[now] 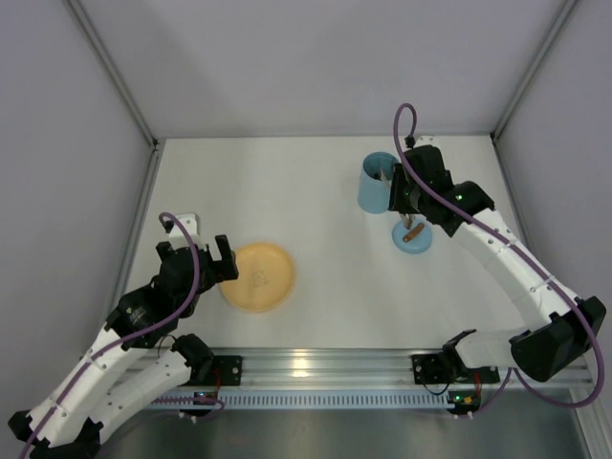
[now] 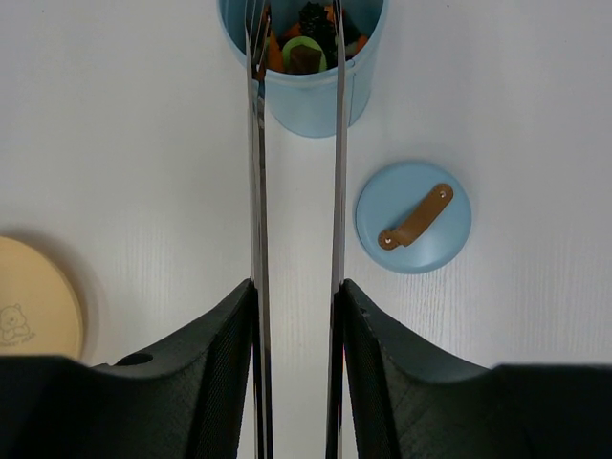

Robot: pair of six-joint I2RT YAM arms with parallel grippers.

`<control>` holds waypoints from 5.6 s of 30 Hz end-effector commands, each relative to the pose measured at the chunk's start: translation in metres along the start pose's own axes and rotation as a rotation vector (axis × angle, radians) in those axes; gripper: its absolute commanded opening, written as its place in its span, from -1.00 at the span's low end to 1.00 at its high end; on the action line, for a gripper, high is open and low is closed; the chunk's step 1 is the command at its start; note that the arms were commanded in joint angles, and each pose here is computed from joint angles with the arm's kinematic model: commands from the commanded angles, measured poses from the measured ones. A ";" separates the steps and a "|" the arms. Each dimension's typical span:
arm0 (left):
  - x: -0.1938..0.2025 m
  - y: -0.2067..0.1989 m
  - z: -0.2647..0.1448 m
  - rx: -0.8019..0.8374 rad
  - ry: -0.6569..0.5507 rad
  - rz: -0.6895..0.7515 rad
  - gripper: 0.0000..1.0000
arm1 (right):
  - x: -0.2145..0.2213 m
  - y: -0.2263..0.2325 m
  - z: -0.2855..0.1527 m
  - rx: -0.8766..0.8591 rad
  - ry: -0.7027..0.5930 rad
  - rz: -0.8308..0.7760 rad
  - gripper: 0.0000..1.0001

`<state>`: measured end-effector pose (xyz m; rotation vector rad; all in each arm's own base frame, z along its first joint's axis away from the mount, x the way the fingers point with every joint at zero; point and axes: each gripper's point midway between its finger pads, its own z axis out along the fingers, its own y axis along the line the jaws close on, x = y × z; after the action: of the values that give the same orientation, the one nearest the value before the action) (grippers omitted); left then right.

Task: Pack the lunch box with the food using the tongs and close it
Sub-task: Place the fake food in the packing box, then place the clamp at the center of the board, then pick up the box lid from the center of the board.

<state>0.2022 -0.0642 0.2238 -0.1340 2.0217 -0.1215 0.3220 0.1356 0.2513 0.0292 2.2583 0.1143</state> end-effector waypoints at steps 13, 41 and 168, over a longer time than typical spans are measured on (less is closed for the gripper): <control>-0.010 -0.004 0.001 0.004 -0.036 -0.023 0.98 | -0.021 0.049 -0.043 -0.190 -0.085 -0.021 -0.23; -0.010 -0.002 -0.001 0.006 -0.044 -0.031 0.98 | 0.049 0.155 0.139 -0.222 0.106 -0.094 -0.03; -0.010 -0.004 -0.001 0.015 -0.041 -0.027 0.98 | 0.109 -0.101 0.155 0.283 0.169 0.379 -0.70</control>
<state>0.2005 -0.0652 0.2261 -0.1291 2.0125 -0.1366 0.3604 0.0591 0.0483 0.5951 2.4709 -0.0187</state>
